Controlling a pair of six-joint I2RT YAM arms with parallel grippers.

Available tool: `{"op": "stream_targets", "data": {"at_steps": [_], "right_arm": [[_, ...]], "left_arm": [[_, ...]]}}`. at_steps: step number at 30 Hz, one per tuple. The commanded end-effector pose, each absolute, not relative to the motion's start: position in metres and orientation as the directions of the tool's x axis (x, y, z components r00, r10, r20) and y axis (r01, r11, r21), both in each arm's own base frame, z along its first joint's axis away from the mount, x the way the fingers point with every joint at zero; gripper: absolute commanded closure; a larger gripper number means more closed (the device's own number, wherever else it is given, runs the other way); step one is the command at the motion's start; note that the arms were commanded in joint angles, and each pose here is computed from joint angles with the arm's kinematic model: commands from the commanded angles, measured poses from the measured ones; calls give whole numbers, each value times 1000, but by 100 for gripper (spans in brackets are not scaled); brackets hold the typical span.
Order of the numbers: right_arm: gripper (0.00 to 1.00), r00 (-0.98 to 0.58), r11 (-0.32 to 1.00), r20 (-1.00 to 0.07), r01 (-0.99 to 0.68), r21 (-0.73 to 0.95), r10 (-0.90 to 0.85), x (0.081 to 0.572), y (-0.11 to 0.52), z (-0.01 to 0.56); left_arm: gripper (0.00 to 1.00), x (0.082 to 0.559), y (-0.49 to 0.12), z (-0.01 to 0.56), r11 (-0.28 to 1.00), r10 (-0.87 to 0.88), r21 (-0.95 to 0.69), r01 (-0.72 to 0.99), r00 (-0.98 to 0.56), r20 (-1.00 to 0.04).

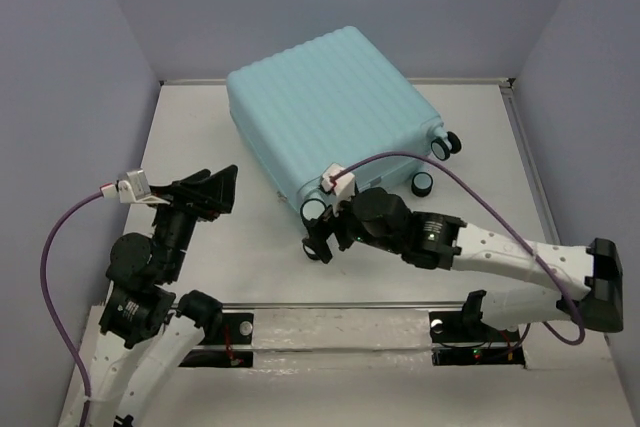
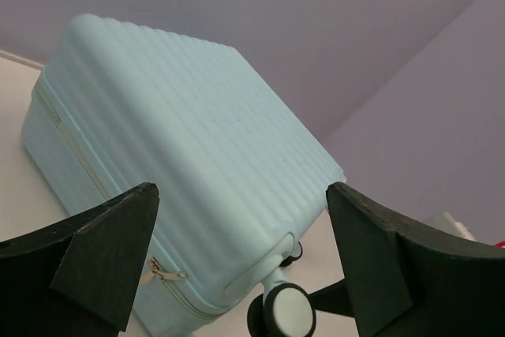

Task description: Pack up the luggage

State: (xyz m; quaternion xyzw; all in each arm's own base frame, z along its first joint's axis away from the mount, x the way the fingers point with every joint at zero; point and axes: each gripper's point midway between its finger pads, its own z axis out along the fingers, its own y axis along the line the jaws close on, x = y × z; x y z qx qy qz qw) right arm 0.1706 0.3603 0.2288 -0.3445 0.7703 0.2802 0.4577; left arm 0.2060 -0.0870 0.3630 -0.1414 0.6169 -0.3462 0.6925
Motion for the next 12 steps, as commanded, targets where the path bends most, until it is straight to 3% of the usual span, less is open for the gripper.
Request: {"op": "stream_targets", "data": {"at_steps": [1,9,12], "right_arm": [[0,-186,642,-982,-757,124,-30,170,310,325],[0,-106,717,-977,-665,208,186,169,240,343],[0,-116,738,-980,-645,197,160,174,243,326]], "left_arm": [[1,180,-80,395,745,-612,-546,384,65,-789],[1,177,-84,386,747,-595,-516,418,77,-800],[1,190,-92,370,754,-579,-526,394,20,-815]]}}
